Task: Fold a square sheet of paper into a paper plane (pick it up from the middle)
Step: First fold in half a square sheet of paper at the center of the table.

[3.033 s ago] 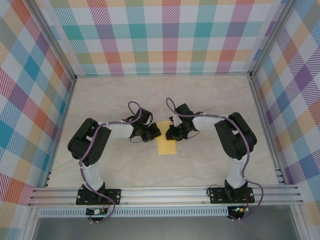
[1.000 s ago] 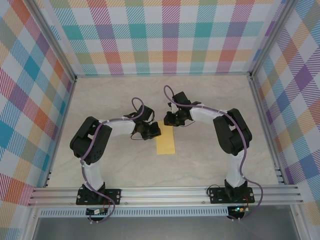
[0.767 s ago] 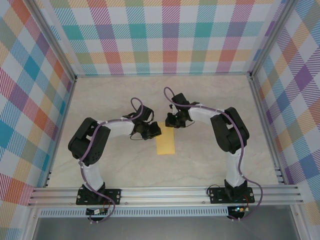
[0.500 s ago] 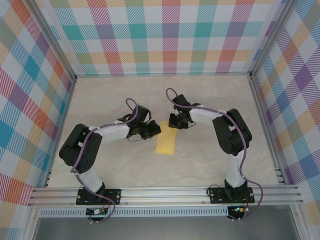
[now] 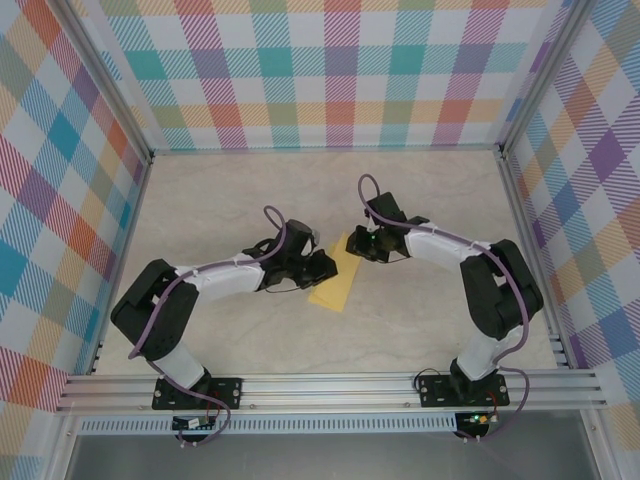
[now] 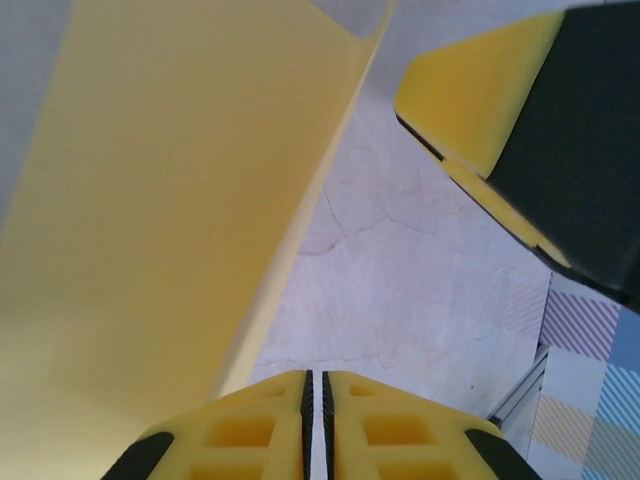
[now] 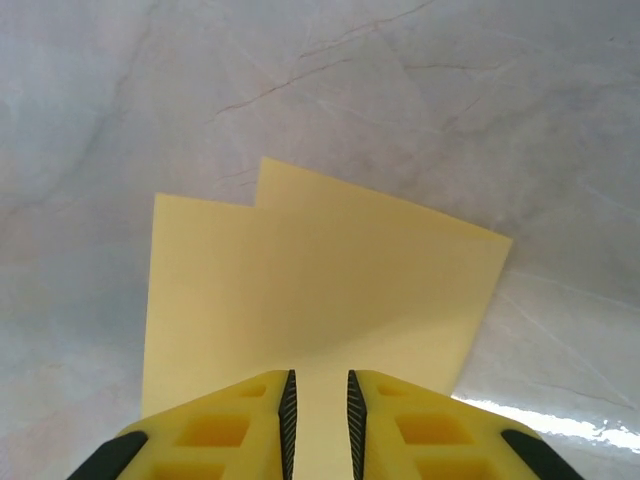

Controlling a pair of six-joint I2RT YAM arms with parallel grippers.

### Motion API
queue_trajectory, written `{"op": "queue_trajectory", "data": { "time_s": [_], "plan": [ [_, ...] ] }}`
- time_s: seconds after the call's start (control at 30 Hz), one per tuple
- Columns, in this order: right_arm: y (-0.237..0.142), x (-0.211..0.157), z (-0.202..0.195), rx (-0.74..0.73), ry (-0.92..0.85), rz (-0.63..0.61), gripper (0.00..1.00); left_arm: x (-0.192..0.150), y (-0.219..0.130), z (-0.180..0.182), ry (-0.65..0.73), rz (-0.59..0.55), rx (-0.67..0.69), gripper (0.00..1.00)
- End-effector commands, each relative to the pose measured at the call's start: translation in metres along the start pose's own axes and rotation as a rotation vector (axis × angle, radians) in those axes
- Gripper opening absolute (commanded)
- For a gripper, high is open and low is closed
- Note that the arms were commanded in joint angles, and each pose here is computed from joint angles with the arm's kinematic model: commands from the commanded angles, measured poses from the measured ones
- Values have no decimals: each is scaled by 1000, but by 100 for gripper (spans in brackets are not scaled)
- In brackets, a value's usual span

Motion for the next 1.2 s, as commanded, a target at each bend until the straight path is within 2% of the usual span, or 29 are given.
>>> {"op": "queue_trajectory", "data": {
  "time_s": [0.0, 0.1, 0.17, 0.27, 0.9, 1.17],
  "plan": [
    [1, -9, -8, 111, -28, 61, 19, -7, 15, -3, -3, 22, 38, 13],
    [0, -17, -13, 167, -48, 90, 17, -13, 23, -7, 24, 45, 93, 13],
    [3, -21, -15, 181, -55, 107, 17, -15, 23, -5, 37, 31, 186, 12],
    [9, -25, -18, 200, -55, 135, 17, -16, 21, -4, 53, 11, 233, 12],
    [42, -39, -32, 247, -31, 262, 10, -27, 48, -2, 28, 54, 238, 11],
    [41, -36, -28, 262, -63, 271, 12, -31, 53, 4, 15, 68, 235, 11]
  ]
}}
Point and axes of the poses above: each hand's point on the last joint's axis, 136 mm out from that joint toward the fingers, its own y axis out along the fingers, its own z axis along the line the jaws close on, x = y × z, the point moved 9 cm from there along -y, back along the fingers, and after that the axes turned 1 degree about y, right-handed, at the moved point
